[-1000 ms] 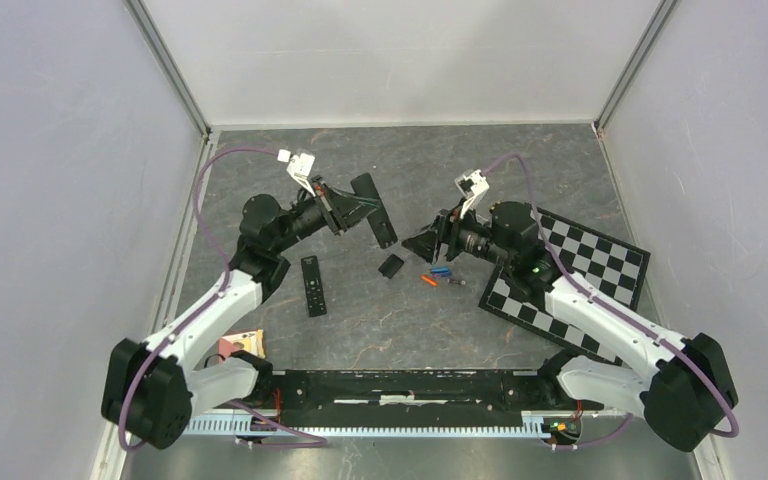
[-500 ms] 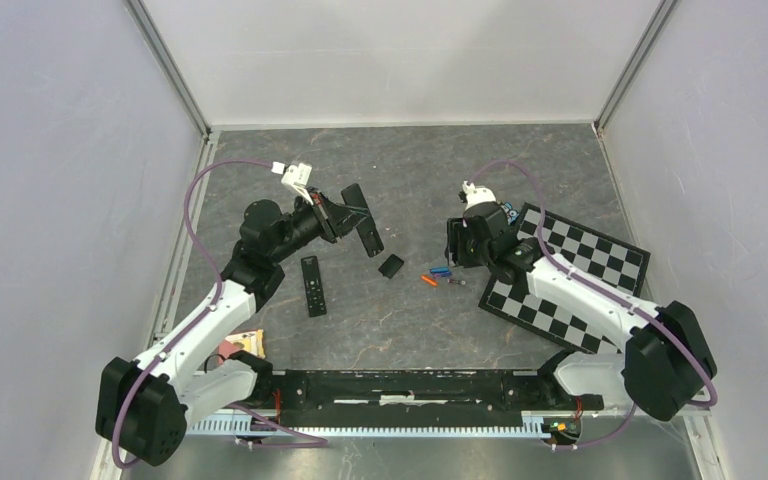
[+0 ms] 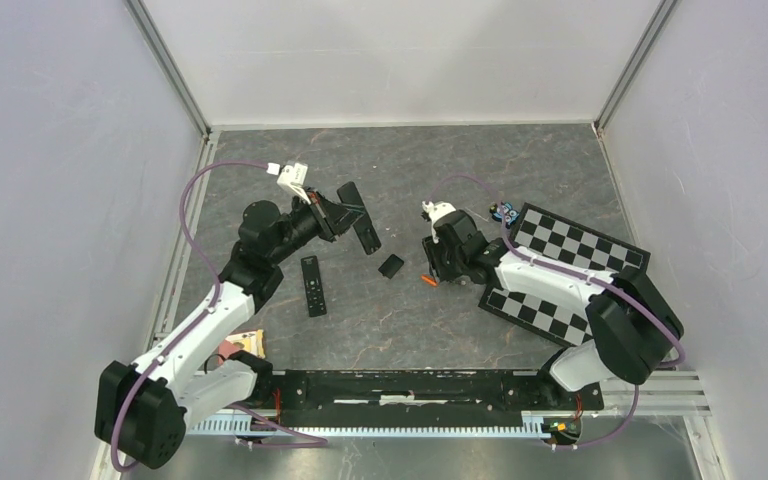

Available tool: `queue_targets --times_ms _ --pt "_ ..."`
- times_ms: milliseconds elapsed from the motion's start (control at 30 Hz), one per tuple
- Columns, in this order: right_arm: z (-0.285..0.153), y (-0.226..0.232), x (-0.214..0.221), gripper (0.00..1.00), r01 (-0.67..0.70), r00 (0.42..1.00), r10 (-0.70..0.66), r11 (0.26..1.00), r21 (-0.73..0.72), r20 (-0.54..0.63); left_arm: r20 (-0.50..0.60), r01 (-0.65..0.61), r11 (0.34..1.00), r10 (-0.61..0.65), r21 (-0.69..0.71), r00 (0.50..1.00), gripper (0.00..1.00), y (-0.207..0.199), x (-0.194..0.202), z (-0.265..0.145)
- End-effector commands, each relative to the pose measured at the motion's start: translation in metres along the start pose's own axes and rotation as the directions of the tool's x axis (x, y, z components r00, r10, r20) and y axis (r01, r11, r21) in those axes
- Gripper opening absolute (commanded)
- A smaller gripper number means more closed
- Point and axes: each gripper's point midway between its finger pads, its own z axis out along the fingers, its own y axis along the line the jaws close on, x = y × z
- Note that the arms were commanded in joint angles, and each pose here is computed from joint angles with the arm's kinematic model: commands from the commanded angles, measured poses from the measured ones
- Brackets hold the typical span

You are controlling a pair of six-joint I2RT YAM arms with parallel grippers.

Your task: Load the batteries into the remote control

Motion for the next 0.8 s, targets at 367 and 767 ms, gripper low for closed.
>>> queue_targets --times_ms 367,767 --pt "0.012 -0.011 -0.026 0.49 0.291 0.957 -0.291 0.956 0.027 0.003 0.029 -0.011 0.999 0.013 -0.049 1.0 0.02 0.006 -0.008 -0.001" --pt "0.033 -0.018 -0.014 0.51 0.386 0.919 -0.388 0.922 -0.039 -0.077 0.023 -0.018 0.998 0.019 -0.054 1.0 0.02 0.006 -0.009 -0.001"
